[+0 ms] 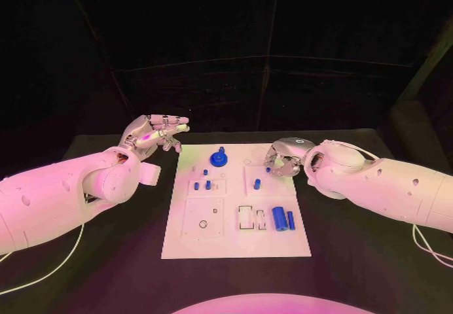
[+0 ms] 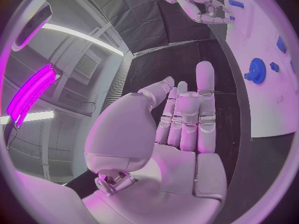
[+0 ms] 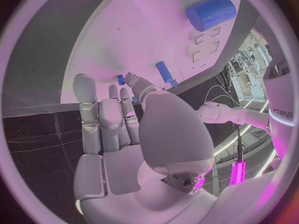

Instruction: Assemble the parts on the task board

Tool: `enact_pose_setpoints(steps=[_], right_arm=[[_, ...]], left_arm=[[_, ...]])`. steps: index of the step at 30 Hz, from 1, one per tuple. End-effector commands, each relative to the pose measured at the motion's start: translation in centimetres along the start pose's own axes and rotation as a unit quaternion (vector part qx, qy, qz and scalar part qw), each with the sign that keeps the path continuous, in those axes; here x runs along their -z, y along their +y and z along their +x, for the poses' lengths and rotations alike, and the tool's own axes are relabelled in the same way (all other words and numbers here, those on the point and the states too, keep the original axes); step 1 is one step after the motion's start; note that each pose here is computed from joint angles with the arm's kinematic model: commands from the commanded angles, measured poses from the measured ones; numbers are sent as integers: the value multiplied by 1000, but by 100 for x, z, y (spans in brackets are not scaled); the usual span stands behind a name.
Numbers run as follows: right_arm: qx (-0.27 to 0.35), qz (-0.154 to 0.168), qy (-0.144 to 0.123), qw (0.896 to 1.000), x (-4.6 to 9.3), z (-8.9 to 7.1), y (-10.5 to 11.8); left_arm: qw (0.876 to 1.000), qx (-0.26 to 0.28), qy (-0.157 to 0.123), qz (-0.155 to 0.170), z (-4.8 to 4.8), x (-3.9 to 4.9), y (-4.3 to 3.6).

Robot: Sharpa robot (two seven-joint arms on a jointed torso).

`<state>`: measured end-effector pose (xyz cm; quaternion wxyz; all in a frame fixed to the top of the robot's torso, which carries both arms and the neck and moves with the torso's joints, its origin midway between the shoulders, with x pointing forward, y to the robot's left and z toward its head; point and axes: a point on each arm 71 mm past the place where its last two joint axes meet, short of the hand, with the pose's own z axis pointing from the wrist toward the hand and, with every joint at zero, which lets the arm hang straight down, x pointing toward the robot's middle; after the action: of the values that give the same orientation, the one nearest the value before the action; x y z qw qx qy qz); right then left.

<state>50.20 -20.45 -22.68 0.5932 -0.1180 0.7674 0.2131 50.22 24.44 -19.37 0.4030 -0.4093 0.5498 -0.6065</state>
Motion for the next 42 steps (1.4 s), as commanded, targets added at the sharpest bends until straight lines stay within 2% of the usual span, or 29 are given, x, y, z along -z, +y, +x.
enact_pose_setpoints(steps=[1,15,23,35,42], right_arm=[[16,2,11,1000,-16,21,6],[21,4,30,999,-73,94,22],[23,4,26,999,-92,107,46],[22,4,-33,999,-84,31,76],[13,-5,-63,998,-19,-25,98]], left_arm=[[1000,24,2,8,23,-2,-13],[1000,27,6,4,47,-1,-1],[1000,28,8,3,56,-2,1],[1000,27,6,2,41,0,4],[1000,25,3,0,21,-3,10]])
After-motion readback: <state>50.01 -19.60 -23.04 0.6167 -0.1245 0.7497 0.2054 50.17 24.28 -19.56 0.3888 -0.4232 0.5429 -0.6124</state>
